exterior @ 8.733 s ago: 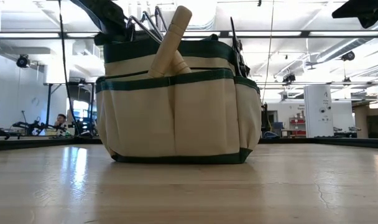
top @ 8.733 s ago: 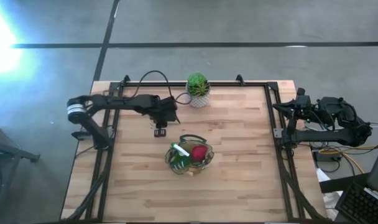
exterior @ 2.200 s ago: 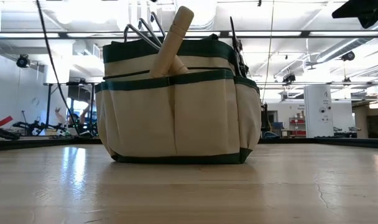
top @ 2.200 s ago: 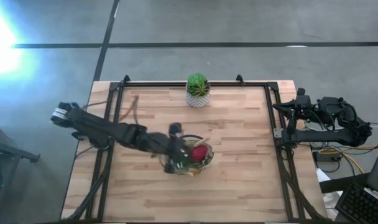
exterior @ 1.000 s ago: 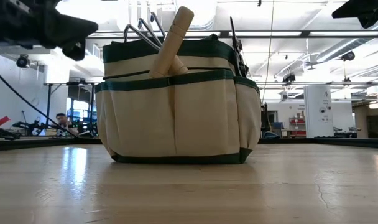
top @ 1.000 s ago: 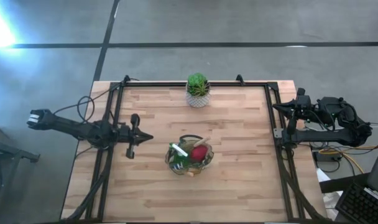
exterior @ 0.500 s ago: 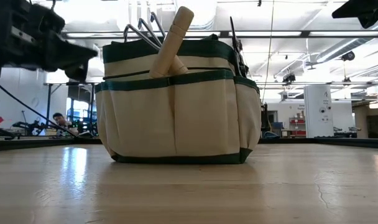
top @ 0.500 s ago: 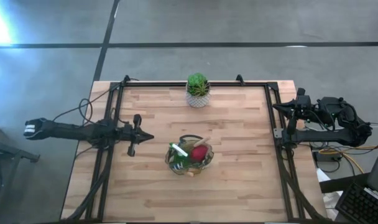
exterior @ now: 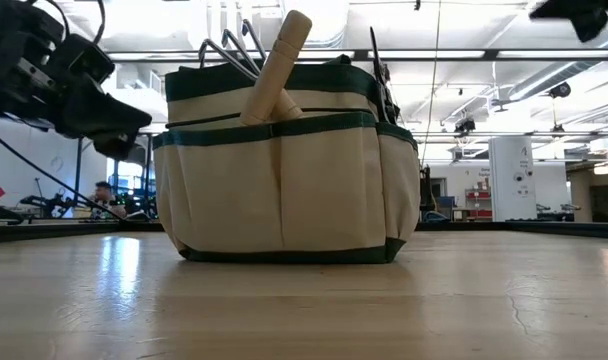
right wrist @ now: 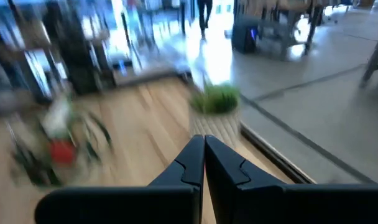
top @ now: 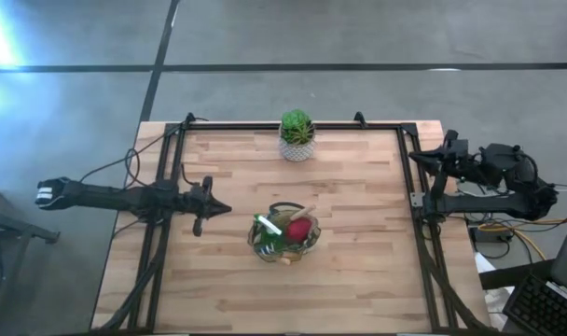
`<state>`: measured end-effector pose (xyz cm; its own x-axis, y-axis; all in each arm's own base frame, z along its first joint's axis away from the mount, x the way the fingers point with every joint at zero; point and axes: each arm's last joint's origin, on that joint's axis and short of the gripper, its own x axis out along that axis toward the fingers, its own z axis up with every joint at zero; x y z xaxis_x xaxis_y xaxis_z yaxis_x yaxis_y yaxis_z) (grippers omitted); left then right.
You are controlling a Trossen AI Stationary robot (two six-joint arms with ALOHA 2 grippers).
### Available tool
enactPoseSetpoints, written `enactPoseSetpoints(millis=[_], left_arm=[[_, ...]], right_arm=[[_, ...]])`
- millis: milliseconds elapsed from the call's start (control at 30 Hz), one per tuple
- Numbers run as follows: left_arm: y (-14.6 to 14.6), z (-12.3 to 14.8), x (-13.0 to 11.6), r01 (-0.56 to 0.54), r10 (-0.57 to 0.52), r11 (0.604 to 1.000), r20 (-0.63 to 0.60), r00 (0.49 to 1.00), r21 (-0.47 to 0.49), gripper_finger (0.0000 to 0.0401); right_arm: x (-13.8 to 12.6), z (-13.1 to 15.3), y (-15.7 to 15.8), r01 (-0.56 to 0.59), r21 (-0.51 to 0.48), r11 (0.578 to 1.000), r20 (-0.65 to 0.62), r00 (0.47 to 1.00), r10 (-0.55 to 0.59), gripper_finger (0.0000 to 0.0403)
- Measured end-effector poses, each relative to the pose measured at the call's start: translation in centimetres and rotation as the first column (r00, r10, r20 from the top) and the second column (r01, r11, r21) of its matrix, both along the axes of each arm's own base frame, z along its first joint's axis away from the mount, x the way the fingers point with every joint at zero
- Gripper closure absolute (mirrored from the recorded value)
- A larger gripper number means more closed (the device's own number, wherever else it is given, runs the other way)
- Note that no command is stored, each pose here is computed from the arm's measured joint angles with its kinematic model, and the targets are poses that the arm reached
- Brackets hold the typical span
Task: Pick & Place Garden tools in Gardening bag
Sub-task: Return to Home Position
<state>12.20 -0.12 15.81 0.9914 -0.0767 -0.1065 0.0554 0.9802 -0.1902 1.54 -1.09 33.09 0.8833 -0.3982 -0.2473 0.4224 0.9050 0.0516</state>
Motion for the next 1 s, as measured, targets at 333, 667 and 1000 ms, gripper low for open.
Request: enactPoseSetpoints(millis=[333,667,1000], left_arm=[[0.0,-0.3,0.0,-0.003,0.003,1.0,-0.03,1.0,-0.02,0.0385],[0.0,-0.3,0.0,-0.005,0.005,1.0,-0.03,1.0,-0.019,0.0385],[0.0,-0.3,0.0,-0.005,0.004,1.0,-0.032,0.999,-0.019,0.0383]], right_arm=[[6.1,0.5,1.1,-0.472,-0.169,0.865,0.345,0.794,0.5,0.0394],[10.7,-6.6,0.8,-0.488,-0.013,0.873,0.161,0.86,0.484,0.0394],[10.6,-14.3,0.9,-0.53,0.046,0.847,0.207,0.835,0.511,0.0394]])
